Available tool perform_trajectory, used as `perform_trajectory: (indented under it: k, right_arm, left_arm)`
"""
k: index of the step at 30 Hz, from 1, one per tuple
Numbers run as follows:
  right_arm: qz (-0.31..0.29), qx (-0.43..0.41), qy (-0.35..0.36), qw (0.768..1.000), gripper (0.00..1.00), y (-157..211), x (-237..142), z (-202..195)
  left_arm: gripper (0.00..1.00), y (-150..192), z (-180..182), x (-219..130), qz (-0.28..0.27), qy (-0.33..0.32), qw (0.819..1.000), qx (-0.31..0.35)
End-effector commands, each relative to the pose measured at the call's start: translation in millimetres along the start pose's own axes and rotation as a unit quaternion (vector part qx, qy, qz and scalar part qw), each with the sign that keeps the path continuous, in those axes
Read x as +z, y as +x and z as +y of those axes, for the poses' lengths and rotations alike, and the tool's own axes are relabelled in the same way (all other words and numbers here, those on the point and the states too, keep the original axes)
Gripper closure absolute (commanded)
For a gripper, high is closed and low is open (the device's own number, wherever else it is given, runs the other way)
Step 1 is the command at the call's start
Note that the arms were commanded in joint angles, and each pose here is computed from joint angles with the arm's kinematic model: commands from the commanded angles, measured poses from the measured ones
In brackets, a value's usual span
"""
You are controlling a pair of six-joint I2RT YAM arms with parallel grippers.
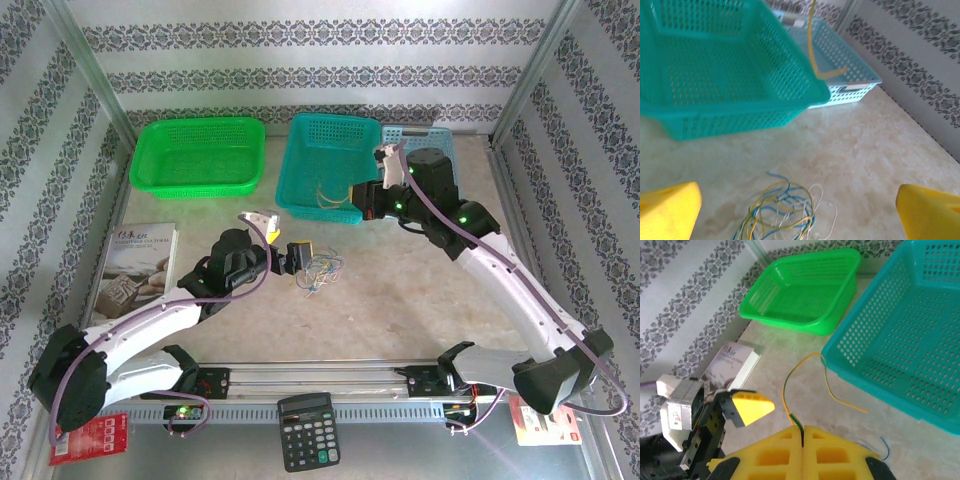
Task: Untangle the cables
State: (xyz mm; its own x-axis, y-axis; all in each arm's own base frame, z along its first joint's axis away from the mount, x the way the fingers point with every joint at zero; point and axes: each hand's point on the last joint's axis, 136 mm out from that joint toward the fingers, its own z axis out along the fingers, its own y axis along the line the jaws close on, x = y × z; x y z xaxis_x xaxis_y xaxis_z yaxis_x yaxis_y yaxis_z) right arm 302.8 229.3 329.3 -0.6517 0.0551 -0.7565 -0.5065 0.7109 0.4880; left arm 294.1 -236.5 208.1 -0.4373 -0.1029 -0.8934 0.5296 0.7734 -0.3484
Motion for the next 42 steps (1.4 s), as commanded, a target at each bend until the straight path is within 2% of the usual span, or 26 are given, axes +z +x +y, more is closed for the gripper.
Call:
perform_trajectory:
  k: [1, 5, 9, 14, 20, 22, 24, 27, 30, 31, 42]
  right_arm:
    - [0.003, -0.016, -0.026, 1.000, 1.00, 1, -16, 15]
    - [0.011, -0.011, -0.031, 0.999, 1.00, 10, -17, 16]
    - [0.028, -0.013, -0.036, 0.999, 1.00, 22, -11, 20]
    - [0.051, -0.024, -0.043, 0.997, 1.00, 36, 3, 30]
    - [0.067, -0.041, -0.054, 0.995, 1.00, 42, 13, 43]
    - [0.064, -0.045, -0.053, 0.996, 1.00, 39, 11, 44]
    - [0.054, -0.050, -0.045, 0.996, 1.00, 33, 7, 44]
    - [0.033, -0.046, -0.035, 0.998, 1.00, 21, -1, 38]
    - [0.010, -0.038, -0.025, 0.999, 1.00, 8, -10, 30]
    - [0.001, -0.035, -0.024, 0.999, 1.00, 4, -14, 29]
    - [-0.093, 0.011, -0.041, 0.995, 1.00, -48, -45, 24]
  left_arm:
    - [0.00, -47, -25, -9, -0.092, 0.026, 0.990, 0.107]
    - [0.00, -66, -41, -9, -0.105, 0.037, 0.978, 0.173]
    - [0.00, -72, -63, -6, -0.109, 0.065, 0.965, 0.229]
    - [0.01, -71, -82, 4, -0.104, 0.083, 0.956, 0.262]
    - [0.02, -62, -92, 18, -0.098, 0.087, 0.954, 0.270]
    - [0.10, -56, -92, 23, -0.091, 0.089, 0.957, 0.262]
    - [0.30, -50, -92, 26, -0.082, 0.094, 0.960, 0.251]
    - [0.55, -41, -88, 30, -0.065, 0.093, 0.967, 0.230]
    - [0.74, -35, -86, 29, -0.060, 0.094, 0.971, 0.212]
    - [0.78, -32, -85, 30, -0.059, 0.093, 0.972, 0.207]
    - [0.73, -6, -78, 39, -0.025, 0.099, 0.981, 0.163]
